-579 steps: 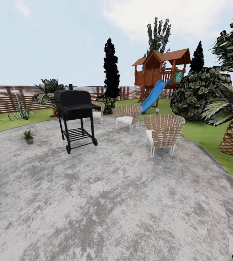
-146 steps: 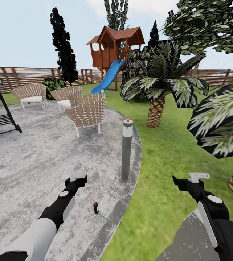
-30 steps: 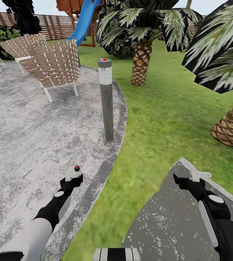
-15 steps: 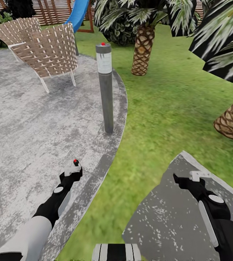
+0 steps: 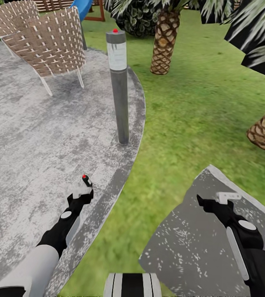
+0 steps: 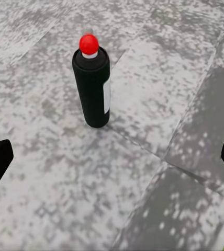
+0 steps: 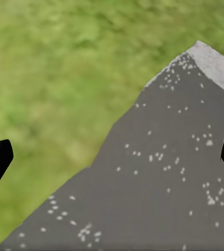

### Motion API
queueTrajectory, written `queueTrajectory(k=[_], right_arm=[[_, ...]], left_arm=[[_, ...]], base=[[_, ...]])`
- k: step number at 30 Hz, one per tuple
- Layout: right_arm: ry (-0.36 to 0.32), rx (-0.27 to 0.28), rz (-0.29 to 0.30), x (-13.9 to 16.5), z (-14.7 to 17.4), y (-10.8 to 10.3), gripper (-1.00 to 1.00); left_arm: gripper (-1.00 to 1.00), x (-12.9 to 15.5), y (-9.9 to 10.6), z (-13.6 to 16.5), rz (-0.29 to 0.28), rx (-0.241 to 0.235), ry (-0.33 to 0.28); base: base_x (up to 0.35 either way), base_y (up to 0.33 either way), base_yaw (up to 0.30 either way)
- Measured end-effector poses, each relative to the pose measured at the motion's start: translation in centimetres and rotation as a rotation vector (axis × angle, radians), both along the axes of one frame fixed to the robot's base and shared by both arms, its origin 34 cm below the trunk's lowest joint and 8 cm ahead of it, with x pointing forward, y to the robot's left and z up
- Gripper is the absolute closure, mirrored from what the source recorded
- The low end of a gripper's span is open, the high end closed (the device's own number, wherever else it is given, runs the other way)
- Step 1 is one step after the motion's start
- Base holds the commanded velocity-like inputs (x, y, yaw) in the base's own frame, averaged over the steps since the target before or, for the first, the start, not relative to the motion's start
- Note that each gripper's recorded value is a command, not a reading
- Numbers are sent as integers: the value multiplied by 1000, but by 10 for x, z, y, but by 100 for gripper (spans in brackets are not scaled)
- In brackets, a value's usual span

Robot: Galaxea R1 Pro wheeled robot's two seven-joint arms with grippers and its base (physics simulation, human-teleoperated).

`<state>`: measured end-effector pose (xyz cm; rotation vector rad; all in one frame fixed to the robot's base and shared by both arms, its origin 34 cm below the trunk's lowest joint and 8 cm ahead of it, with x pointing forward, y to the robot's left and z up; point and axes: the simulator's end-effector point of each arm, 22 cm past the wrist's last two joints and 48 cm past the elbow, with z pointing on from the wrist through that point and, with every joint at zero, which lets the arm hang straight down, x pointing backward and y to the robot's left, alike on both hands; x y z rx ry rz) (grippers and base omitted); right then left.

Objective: Pick up the pesticide atomizer in the garden and spray insectifuge to fully cover both potted plants in the garden.

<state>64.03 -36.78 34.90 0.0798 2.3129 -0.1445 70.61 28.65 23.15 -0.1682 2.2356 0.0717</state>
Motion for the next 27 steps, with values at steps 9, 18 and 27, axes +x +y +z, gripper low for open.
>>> queueTrajectory(k=[9,18,27], right_arm=[[38,-4,4,-6,-22,1,-100],[50,-7,8,-8,-27,1,-100],[53,-7,8,-9,-29,1,-100]], left_arm=[[-100,-4,0,-18,0,1,16],[-100,3,1,-11,3,2,-10],[-100,1,1,-13,1,2,-7]], base=[[0,0,0],[0,0,0],[59,0,0]])
